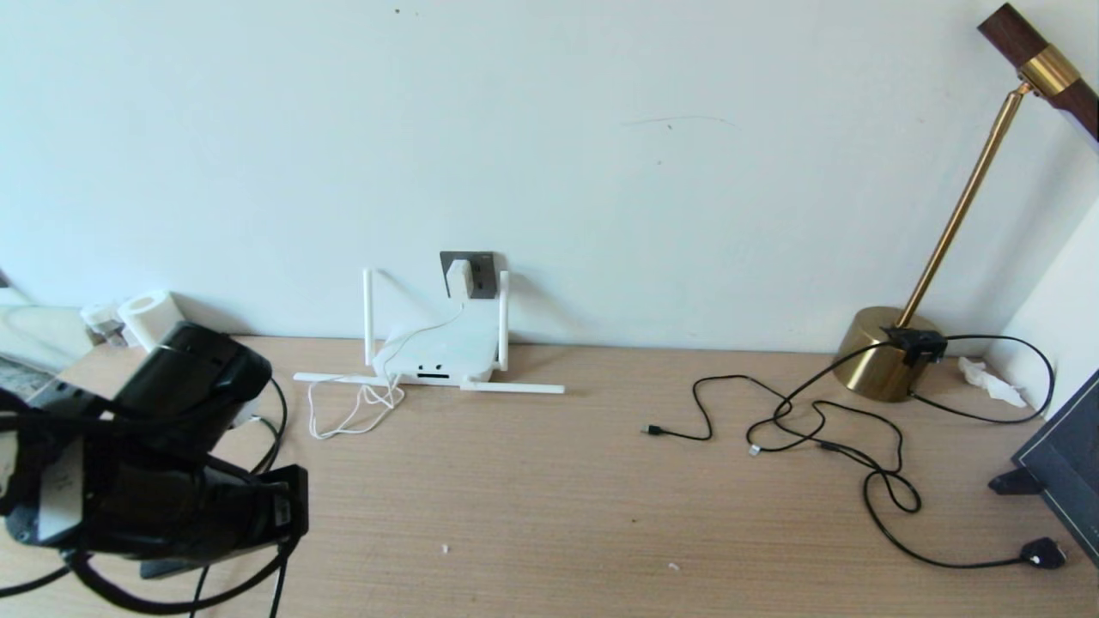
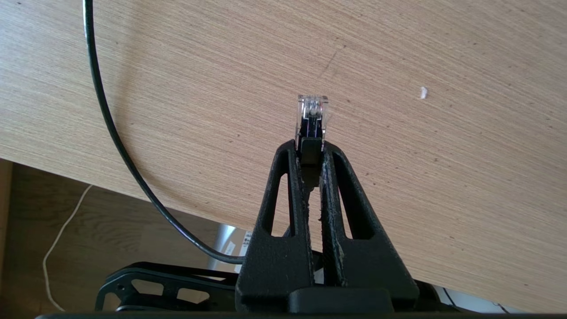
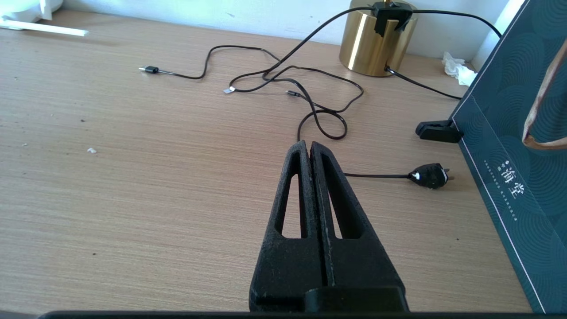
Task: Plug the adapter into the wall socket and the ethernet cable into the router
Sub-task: Align cable and router interface
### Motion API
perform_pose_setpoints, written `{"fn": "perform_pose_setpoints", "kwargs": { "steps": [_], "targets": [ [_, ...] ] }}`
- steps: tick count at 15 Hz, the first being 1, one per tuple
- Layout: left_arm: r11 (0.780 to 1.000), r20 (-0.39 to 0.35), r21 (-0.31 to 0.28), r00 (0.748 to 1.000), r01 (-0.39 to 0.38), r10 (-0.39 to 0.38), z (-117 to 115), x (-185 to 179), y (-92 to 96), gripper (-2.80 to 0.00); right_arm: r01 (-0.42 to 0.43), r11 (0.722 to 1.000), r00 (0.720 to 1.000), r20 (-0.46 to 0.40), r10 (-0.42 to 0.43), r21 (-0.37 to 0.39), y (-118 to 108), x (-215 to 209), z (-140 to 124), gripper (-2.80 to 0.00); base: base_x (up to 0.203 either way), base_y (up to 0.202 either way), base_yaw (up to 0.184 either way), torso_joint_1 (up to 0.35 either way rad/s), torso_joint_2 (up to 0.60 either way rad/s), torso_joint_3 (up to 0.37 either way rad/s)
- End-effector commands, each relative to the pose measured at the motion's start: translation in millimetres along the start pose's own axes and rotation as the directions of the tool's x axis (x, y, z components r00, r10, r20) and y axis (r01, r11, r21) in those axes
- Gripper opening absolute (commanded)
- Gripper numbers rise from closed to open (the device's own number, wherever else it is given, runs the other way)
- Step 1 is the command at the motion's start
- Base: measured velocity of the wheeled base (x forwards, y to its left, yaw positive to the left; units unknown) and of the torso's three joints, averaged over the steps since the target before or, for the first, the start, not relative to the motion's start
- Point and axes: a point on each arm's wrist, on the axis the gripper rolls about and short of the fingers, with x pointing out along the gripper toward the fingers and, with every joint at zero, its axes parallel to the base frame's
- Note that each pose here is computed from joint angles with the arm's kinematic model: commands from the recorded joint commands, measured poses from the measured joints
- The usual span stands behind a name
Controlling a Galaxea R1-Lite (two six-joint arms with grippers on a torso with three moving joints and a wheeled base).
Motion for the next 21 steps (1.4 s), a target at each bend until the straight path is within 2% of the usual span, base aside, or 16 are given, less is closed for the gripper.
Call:
{"fn": "perform_pose_setpoints", "kwargs": {
  "steps": [1, 3, 4, 5, 6, 8, 11, 13, 15, 18, 21],
  "targets": [
    [1.0, -0.008, 0.008, 1.0, -0.009, 0.009, -0.1, 3.1, -2.5, -2.8, -0.002, 1.0, 1.0, 0.001, 0.002, -0.001, 0.0, 0.0, 0.2, -2.8, 0.0, 0.0, 0.0, 0.0, 0.0, 0.0],
    [0.999, -0.022, 0.036, 1.0, -0.017, 0.018, 5.0, 10.9, -8.3, -2.8, -0.002, 1.0, 1.0, 0.001, 0.002, -0.001, 0.0, -0.1, 0.2, -2.8, 0.0, 0.0, 0.0, 0.0, 0.0, 0.0],
    [0.994, -0.034, 0.109, 0.999, -0.025, 0.029, 9.9, 18.5, -12.0, -2.8, -0.002, 1.0, 1.0, 0.0, 0.002, -0.003, 0.0, 0.0, 0.0, -2.8, 0.0, 0.0, 0.0, 0.0, 0.0, 0.0],
    [0.978, -0.04, 0.208, 0.998, -0.032, 0.041, 17.9, 27.1, -14.9, -2.8, -0.002, 1.0, 1.0, 0.0, 0.002, -0.001, 0.0, 0.1, -0.2, -2.8, 0.0, 0.0, 0.0, 0.0, 0.0, 0.0],
    [0.96, -0.033, 0.276, 0.998, -0.036, 0.047, 32.5, 35.5, -18.8, -2.8, -0.002, 1.0, 1.0, 0.0, 0.002, -0.001, 0.0, 0.1, -0.2, -2.8, 0.0, 0.0, 0.0, 0.0, 0.0, 0.0],
    [0.935, -0.019, 0.352, 0.999, -0.041, 0.051, 64.7, 57.1, -28.9, -2.8, -0.002, 1.0, 1.0, 0.0, 0.002, -0.001, 0.0, 0.1, -0.2, -2.8, 0.0, 0.0, 0.0, 0.0, 0.0, 0.0],
    [0.922, -0.031, 0.388, 0.999, -0.016, 0.03, 109.8, 96.0, -48.7, -2.8, -0.002, 1.0, 1.0, 0.0, 0.002, -0.001, 0.0, 0.1, -0.2, -2.8, 0.0, 0.0, 0.0, 0.0, 0.0, 0.0],
    [0.915, -0.076, 0.403, 0.997, 0.024, 0.008, 128.0, 116.7, -59.5, -2.8, -0.002, 1.0, 1.0, 0.0, 0.002, -0.001, 0.0, 0.1, -0.2, -2.8, 0.0, 0.0, 0.0, 0.0, 0.0, 0.0],
    [0.909, -0.129, 0.413, 0.992, 0.059, -0.005, 133.1, 137.2, -66.2, -2.8, -0.002, 1.0, 1.0, 0.0, 0.002, -0.001, 0.0, 0.0, 0.0, -2.8, 0.0, 0.0, 0.0, 0.0, 0.0, 0.0],
    [0.901, -0.162, 0.411, 0.984, 0.136, -0.074, 134.7, 140.7, -73.2, -2.8, -0.002, 1.0, 1.0, 0.0, 0.002, -0.001, 0.0, 0.0, -0.2, -2.8, 0.0, 0.0, 0.0, 0.0, 0.0, 0.0],
    [0.897, -0.159, 0.42, 0.984, 0.141, -0.081, 137.9, 156.8, -84.4, -2.8, -0.002, 1.0, 1.0, 0.0, 0.002, -0.001, 0.0, 0.0, 0.0, -2.8, 0.0, 0.0, 0.0, 0.0, 0.0, 0.0]
  ]
}}
